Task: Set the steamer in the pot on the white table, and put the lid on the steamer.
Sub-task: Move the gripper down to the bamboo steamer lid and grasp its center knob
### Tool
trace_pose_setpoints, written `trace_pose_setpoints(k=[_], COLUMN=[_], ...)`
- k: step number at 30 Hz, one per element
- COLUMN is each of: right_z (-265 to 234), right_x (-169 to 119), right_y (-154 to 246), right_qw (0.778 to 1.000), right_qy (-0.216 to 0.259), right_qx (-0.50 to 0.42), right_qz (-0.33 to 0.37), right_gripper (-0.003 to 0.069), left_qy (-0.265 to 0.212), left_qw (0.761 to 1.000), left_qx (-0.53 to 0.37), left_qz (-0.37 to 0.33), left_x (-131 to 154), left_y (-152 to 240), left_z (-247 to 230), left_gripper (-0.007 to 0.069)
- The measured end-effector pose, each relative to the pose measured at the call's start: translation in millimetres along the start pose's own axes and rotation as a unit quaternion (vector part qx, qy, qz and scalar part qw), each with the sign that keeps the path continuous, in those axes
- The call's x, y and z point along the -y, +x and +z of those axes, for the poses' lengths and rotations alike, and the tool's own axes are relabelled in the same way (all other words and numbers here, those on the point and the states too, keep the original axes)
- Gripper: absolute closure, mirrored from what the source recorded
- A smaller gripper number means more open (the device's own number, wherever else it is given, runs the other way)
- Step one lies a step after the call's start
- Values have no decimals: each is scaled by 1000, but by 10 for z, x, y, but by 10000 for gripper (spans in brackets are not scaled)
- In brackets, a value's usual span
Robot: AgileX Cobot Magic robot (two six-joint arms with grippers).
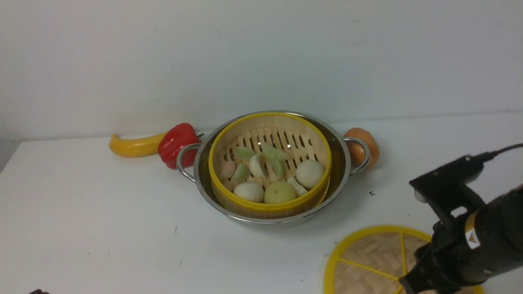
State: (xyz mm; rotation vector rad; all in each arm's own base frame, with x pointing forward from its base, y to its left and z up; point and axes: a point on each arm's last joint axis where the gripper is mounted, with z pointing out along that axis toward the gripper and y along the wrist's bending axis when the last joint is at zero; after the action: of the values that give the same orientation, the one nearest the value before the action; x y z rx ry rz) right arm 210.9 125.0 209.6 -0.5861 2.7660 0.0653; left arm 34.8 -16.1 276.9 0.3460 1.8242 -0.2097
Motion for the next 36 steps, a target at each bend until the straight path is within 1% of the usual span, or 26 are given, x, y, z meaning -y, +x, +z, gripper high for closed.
trace_pose_setpoints(k=[6, 8, 13, 18, 21, 25, 32, 36], right_z=[94, 125, 355, 487, 495, 502, 501, 400], right_x=[-43, -48, -59, -62, -67, -70, -68, -31], right_y=[-52, -73, -69, -78, -106, -127, -121, -70], right_qw=[1000, 1000, 999, 999, 999, 1000, 1000, 998], right_qy=[-20, -20, -13, -8, -9, -10, -9, 9], right_qx=[15, 12, -29, -38, -30, -22, -26, -67], right_qz=[2, 1, -6, -13, -13, -14, -14, -8], right_gripper=[415, 415, 415, 418, 448, 516, 516, 516], left_qy=[0, 1, 1, 1, 1, 0, 0, 0], left_qw=[1000, 1000, 1000, 1000, 1000, 1000, 1000, 1000], left_qx=[6, 6, 6, 7, 7, 7, 7, 8], left_qz=[-1, -1, -1, -1, -1, -1, -1, -1], left_x=[2, 2, 2, 2, 2, 2, 2, 2], left_y=[0, 0, 0, -1, -1, -2, -2, -2], left_z=[-9, -9, -9, -9, -9, -9, -9, -9], left_gripper=[646, 646, 638, 636, 636, 636, 636, 636])
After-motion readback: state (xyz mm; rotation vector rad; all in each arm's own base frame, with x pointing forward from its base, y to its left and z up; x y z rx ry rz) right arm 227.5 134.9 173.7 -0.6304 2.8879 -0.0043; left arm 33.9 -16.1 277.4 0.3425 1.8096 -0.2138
